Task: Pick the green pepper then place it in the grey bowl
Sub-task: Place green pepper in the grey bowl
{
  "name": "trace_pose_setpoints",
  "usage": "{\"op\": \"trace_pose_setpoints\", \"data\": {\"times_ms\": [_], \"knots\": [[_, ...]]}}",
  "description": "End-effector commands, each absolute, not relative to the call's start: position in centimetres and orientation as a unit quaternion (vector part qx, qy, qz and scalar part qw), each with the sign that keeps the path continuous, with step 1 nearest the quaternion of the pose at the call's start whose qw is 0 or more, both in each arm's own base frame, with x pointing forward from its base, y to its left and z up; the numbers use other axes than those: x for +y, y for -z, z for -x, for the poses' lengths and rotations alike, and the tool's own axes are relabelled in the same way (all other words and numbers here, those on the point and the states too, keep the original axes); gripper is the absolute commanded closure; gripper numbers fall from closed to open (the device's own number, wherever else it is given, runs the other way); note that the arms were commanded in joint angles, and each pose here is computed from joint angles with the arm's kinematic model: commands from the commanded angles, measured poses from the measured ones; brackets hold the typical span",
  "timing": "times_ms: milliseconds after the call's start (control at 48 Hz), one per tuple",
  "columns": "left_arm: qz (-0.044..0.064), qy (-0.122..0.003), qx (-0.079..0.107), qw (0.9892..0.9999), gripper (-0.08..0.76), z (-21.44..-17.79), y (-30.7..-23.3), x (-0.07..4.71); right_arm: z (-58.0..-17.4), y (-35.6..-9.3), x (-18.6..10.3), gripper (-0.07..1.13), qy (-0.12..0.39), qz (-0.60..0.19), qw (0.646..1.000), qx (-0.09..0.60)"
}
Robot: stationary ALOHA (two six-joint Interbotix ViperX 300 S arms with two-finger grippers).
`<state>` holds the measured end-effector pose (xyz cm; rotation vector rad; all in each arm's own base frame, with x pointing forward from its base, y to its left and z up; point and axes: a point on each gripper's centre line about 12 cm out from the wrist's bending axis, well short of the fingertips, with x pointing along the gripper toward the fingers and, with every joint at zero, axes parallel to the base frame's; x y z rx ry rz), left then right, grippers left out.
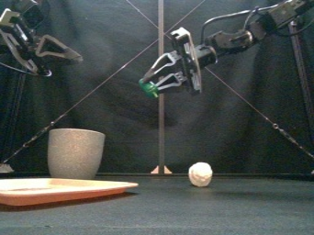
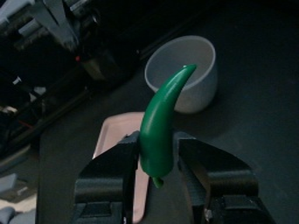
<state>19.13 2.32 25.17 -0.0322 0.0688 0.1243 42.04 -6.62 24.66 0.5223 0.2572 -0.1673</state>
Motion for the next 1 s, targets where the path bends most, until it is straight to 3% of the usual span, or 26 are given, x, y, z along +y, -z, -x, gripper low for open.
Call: {"op": "trace_pose_setpoints", "data": {"times_ms": [21, 479, 792, 1000], "knots": [[0.016, -0.063, 0.027, 0.9975, 0.552, -19.27, -25.62, 2.37, -43.9, -26.7, -6.8, 0.52, 0.048, -0.255, 0.964, 0.059], [0.017, -0.063, 0.036, 0.9972, 0.552, -19.12, -24.98, 2.36, -53.0, -24.4, -7.9, 0.52, 0.009, -0.226, 0.974, 0.025], [0.016, -0.063, 0.038, 0.9971, 0.552, -19.08, -24.80, 2.35, -54.7, -23.2, -10.8, 0.51, 0.062, -0.219, 0.972, 0.065], [0.017, -0.063, 0.039, 0.9971, 0.552, -19.06, -24.74, 2.35, -55.3, -22.1, -12.8, 0.39, 0.093, -0.217, 0.968, 0.087]]}}
